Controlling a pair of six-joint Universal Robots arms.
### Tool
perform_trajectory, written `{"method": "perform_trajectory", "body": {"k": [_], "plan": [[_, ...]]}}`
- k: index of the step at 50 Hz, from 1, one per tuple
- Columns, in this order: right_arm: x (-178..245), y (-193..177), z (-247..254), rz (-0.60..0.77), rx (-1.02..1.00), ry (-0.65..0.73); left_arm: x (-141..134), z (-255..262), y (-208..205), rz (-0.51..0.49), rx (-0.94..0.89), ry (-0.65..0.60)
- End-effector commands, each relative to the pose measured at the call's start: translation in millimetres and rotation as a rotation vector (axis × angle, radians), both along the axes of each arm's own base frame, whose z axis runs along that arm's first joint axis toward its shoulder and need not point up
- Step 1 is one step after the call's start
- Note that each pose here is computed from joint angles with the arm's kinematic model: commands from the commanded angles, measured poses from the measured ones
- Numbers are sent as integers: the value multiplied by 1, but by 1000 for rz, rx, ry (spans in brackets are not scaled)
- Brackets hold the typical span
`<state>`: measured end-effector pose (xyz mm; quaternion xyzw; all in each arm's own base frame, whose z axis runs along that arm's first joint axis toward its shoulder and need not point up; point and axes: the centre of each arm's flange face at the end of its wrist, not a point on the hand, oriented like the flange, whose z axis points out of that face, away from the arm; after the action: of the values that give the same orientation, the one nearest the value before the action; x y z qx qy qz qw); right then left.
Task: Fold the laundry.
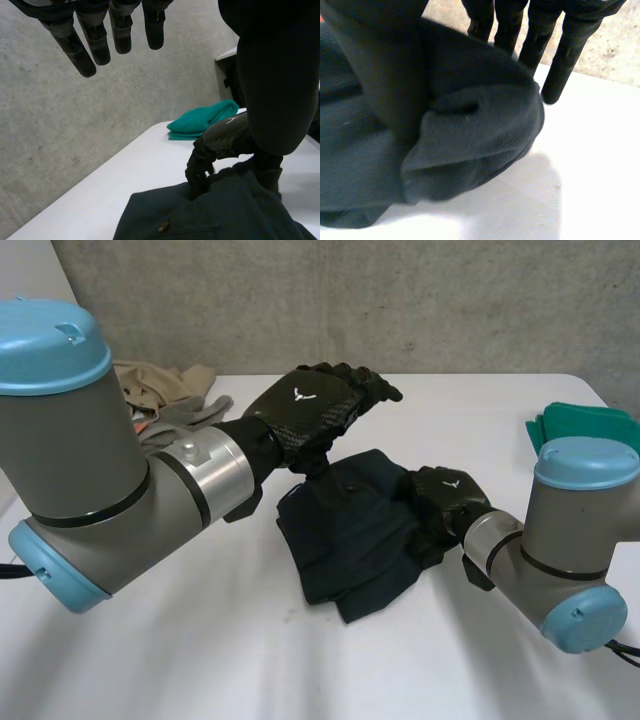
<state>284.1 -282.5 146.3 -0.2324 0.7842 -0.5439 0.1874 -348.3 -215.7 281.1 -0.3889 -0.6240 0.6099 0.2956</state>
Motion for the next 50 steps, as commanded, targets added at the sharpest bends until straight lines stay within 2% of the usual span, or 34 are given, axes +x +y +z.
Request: {"method": "perform_trajectory", "body": {"k": [1,7,11,15,18,30,36,44,50], "plan": [[-4,6,28,-4,-132,137,2,3,-1,20,-4,7],[-4,29,48,98,-246,359,3,8,2,18,-13,16],[2,52,40,249,-300,475,2,9,3,17,-14,17],[6,67,21,382,-316,495,3,8,3,17,-14,15],[9,68,10,408,-345,481,2,7,3,17,-13,15],[28,47,-31,344,-546,459,3,6,2,18,-9,14],[34,40,-36,327,-604,448,3,5,1,22,-5,13],[42,12,-12,160,-737,365,3,5,1,20,-5,13],[45,-17,25,30,-783,261,4,8,0,25,-13,18]]}}
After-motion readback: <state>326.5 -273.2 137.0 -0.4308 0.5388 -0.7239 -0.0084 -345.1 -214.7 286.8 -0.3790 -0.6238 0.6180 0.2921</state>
